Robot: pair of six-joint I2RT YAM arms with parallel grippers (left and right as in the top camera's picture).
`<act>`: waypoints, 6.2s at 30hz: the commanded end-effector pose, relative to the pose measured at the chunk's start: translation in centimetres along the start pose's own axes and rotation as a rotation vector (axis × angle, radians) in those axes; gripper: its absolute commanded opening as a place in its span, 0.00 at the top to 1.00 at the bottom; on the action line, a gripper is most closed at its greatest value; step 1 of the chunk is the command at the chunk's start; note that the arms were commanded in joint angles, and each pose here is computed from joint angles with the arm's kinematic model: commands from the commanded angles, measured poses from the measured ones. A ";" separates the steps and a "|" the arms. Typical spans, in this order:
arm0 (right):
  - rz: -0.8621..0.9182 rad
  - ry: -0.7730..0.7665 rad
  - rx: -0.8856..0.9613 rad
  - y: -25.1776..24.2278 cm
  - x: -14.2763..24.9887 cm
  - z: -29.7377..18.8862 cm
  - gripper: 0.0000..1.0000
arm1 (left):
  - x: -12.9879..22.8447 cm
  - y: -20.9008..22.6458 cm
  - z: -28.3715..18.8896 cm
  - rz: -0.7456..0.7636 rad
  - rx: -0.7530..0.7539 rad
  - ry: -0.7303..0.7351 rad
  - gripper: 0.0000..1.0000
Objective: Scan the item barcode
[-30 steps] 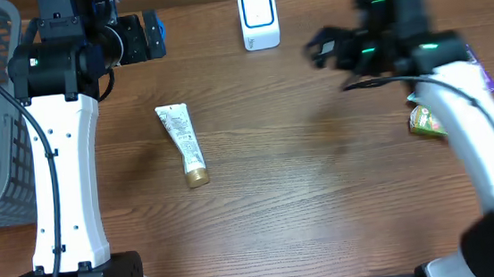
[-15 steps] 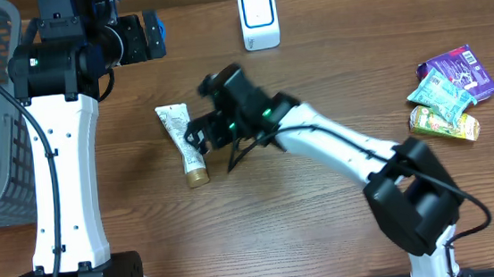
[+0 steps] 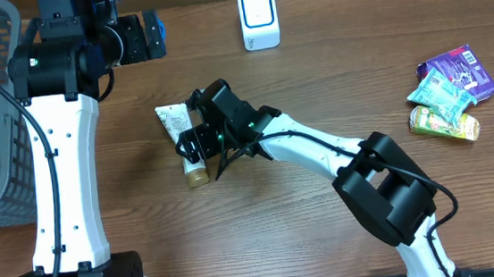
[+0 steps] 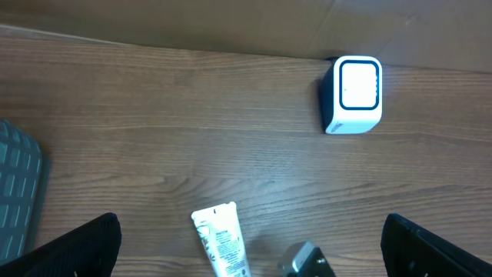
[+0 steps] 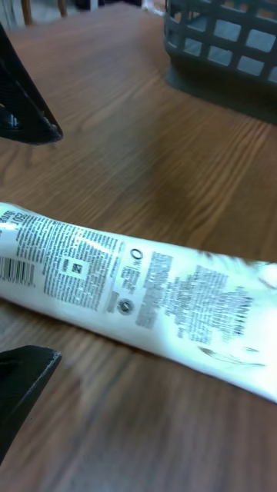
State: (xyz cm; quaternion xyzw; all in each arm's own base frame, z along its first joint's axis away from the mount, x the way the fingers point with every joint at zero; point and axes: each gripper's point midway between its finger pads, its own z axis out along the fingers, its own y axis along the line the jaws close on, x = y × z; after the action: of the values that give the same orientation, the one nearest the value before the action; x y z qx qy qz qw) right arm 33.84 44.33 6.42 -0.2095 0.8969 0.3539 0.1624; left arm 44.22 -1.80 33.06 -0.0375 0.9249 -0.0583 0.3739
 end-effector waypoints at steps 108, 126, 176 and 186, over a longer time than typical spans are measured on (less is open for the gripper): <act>0.197 0.215 0.368 -10.9 -1.3 -21.9 0.19 | -0.2 0.0 0.0 0.019 0.000 -0.001 0.00; 0.047 0.318 0.003 -17.4 0.4 -16.4 0.15 | -0.2 0.0 0.0 0.019 0.000 -0.002 0.00; 0.358 0.451 0.421 -22.4 5.2 -12.9 0.96 | -0.1 0.0 0.0 0.018 0.000 0.003 0.00; 0.402 0.436 0.330 -22.4 4.9 -13.6 0.39 | -0.1 0.0 0.0 0.018 0.000 0.003 0.00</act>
State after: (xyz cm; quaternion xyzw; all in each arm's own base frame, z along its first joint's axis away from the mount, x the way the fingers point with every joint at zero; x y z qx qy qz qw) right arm 38.14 18.99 1.63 -0.0754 0.9791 0.1717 -0.0785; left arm 44.09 -1.80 32.94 -0.0376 0.9262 -0.0583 0.3706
